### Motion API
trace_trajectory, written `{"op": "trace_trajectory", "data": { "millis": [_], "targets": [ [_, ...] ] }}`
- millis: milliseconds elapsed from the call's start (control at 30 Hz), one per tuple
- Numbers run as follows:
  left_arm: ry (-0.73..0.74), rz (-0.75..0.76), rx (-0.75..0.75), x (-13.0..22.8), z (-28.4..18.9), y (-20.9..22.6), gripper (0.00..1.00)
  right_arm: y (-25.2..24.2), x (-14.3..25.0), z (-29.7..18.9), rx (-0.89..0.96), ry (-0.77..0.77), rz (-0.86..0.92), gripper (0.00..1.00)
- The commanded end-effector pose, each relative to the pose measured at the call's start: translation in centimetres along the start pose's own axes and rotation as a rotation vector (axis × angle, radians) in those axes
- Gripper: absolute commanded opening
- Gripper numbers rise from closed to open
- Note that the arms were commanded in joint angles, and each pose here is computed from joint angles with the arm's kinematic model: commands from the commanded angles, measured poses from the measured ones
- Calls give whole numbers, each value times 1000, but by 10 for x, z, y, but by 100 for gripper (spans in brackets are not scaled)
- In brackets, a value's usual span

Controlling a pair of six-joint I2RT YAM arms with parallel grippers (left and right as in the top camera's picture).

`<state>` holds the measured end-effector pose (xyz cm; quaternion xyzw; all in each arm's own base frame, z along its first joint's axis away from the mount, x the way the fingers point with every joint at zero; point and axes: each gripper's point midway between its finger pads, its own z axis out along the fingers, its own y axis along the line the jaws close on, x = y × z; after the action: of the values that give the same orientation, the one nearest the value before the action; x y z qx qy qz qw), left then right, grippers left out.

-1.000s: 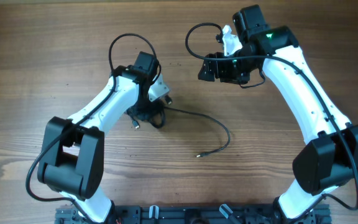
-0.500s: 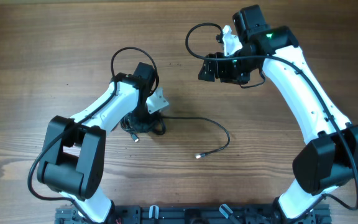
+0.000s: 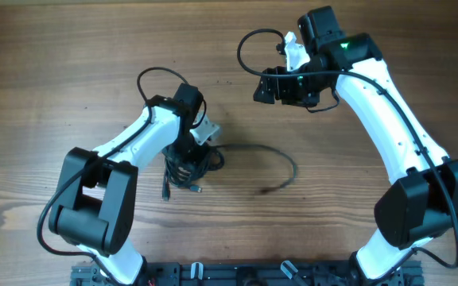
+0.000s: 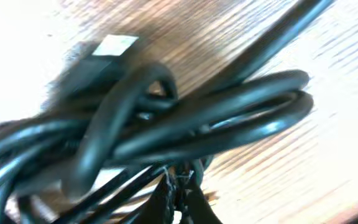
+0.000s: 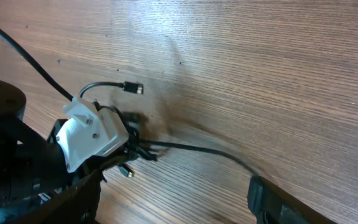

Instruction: Untangle cables

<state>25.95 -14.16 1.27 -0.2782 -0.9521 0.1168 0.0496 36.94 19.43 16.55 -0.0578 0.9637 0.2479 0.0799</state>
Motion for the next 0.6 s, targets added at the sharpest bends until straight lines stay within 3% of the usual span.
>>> {"op": "trace_trajectory", "data": {
  "millis": [0,133,333,467,567],
  "targets": [
    [-8,-122,81,-4,3,-13,4,3,-8,-6,7,-31,-34,78],
    [-63,-229,170,-23,-18,-21,4,4,-9,-6,5,-35,-37,78],
    [-275,-251,551,-78,-115,-48,4,4,-10,-6,4,-39,-39,78],
    [-349,-296,551,-90,-141,-28,4,4,-10,-6,4,-40,-41,78],
    [-374,-353,411,-91,-142,5,4,5,-13,-6,1,-52,-47,79]
  ]
}}
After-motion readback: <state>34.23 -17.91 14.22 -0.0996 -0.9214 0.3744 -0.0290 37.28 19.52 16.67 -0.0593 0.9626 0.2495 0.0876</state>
